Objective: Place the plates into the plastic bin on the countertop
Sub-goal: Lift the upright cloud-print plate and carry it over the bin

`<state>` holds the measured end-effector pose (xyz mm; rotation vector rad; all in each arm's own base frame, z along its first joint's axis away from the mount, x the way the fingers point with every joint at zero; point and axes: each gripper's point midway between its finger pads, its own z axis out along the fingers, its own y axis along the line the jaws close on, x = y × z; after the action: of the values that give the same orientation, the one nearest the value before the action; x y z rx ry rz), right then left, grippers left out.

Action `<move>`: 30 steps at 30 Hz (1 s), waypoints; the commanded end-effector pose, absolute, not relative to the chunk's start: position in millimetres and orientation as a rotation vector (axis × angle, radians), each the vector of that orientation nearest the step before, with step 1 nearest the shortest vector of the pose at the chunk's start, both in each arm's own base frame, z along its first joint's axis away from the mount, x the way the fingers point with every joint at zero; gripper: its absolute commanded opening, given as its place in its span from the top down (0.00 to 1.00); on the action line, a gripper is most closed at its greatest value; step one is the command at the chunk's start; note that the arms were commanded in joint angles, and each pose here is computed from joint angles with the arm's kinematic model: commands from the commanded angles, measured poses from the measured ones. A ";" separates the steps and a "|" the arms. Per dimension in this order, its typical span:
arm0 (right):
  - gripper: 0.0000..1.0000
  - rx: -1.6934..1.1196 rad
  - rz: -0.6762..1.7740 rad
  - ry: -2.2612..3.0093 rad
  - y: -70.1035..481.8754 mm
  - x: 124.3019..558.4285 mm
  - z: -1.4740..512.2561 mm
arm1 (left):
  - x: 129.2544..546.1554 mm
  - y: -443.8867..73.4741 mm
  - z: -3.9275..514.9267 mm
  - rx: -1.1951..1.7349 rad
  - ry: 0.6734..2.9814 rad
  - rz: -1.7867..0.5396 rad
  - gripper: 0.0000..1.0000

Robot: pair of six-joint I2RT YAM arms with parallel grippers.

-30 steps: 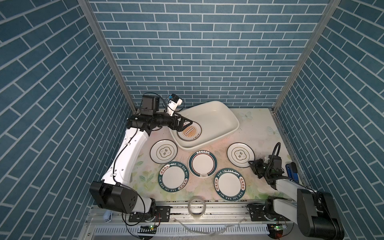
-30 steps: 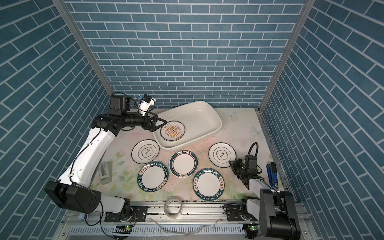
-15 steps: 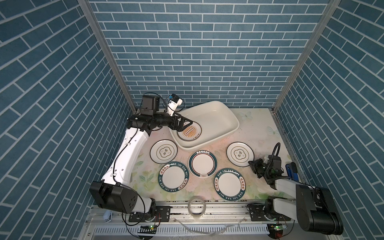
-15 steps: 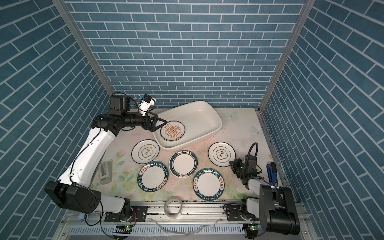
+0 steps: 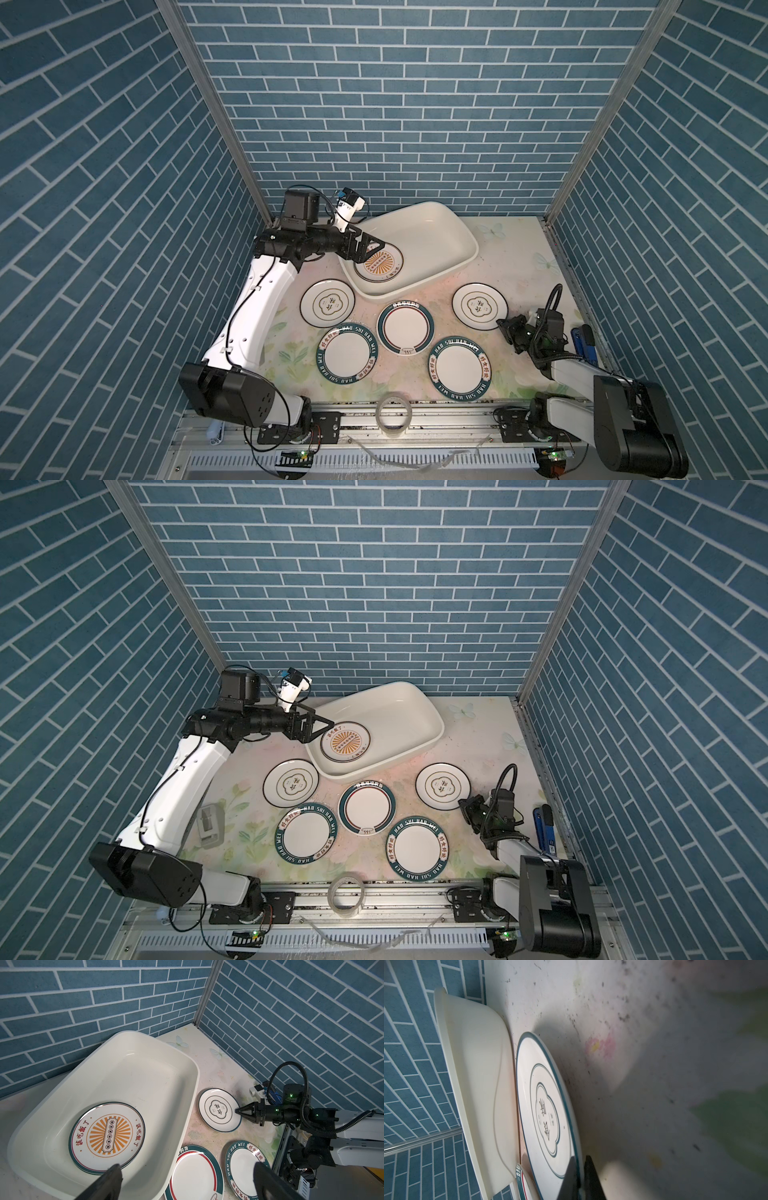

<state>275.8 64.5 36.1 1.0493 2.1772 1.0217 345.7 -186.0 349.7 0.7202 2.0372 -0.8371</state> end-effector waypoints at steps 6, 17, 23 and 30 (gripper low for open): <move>1.00 1.025 1.017 2.146 62.7 285.1 73.9 | 335.3 -184.2 373.0 0.730 1.992 -0.811 0.01; 1.00 0.945 0.988 2.156 62.1 280.8 115.6 | 338.5 -178.3 367.6 0.690 2.036 -0.775 0.01; 1.00 0.874 0.962 2.184 63.2 279.3 139.3 | 343.7 -171.9 363.6 0.664 2.065 -0.720 0.01; 1.00 0.809 0.917 2.213 61.6 290.7 174.3 | 351.8 -166.2 363.9 0.633 2.081 -0.668 0.00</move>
<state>286.9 62.0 157.9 0.8792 2.1988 0.9454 349.6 -168.4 359.2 0.6447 2.0779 -0.6975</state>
